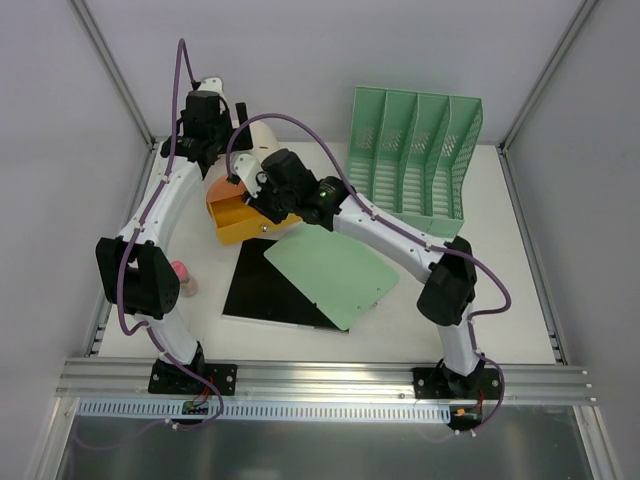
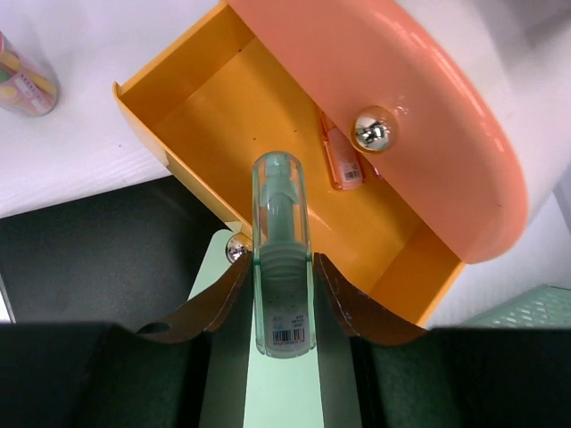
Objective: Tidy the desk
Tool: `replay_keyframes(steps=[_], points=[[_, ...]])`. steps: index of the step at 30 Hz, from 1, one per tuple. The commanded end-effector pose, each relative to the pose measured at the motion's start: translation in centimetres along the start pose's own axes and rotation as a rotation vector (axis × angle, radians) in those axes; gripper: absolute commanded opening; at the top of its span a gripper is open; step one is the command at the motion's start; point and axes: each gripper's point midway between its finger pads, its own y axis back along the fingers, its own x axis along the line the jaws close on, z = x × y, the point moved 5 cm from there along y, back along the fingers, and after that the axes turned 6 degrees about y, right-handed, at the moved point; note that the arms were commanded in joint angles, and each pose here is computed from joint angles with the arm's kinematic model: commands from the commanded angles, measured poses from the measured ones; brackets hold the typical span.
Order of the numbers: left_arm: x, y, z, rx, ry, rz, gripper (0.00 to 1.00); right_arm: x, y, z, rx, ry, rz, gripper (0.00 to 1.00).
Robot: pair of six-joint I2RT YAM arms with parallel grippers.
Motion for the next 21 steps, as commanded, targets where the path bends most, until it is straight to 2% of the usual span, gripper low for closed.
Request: replay_keyframes(steps=[1,14,21], points=[[1.1,-0.2,-2.3,0.101,-0.034,0.043,0.95,-0.7,0.1,1.9,-0.061,0.013,0.01,0.31],[1.0,-0.1,-2.3,0.1,-0.033,0.043,0.95,-1.1,-2.1,1.6,-0.052,0.009,-0.025,0.35],[1.1,-0.2,-2.4,0.102,-0.035,0.045,0.95,-1.8,-2.5,1.3,-0.036,0.013,-0.077,0.46]])
